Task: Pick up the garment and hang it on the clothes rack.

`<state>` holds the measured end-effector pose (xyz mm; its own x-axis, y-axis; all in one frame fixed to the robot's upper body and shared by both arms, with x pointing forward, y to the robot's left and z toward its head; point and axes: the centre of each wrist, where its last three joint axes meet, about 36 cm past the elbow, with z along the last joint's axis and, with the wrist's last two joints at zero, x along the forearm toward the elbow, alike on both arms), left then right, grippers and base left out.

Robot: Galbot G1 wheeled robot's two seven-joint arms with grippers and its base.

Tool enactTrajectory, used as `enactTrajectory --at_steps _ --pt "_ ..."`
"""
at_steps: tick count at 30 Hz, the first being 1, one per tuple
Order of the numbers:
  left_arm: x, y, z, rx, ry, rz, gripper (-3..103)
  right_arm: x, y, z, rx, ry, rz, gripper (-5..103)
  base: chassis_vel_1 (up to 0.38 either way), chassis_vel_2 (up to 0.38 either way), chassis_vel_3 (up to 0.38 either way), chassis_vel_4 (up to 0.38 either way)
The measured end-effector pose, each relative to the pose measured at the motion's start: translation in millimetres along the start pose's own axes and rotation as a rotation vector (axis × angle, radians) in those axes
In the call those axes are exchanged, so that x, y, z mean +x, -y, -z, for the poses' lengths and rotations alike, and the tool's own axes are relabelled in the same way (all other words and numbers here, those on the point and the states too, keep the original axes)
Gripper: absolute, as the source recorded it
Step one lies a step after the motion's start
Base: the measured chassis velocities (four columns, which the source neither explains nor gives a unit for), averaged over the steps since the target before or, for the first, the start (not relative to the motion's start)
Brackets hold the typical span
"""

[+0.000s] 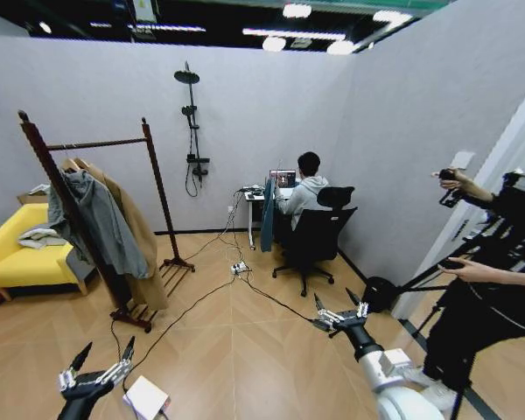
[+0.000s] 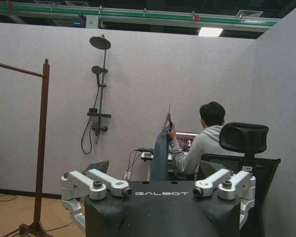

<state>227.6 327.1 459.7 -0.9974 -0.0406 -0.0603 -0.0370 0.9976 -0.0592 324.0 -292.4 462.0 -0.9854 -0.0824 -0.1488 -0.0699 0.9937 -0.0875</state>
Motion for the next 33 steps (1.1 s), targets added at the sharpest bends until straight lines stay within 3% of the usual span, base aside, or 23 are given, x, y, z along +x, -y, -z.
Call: enactTrajectory --at_steps 33 --pt "0.0 0.0 0.0 0.0 0.0 0.0 100 -0.5 1.6 -7.9 0.002 0.032 0.024 100 -0.021 0.021 0.022 -0.02"
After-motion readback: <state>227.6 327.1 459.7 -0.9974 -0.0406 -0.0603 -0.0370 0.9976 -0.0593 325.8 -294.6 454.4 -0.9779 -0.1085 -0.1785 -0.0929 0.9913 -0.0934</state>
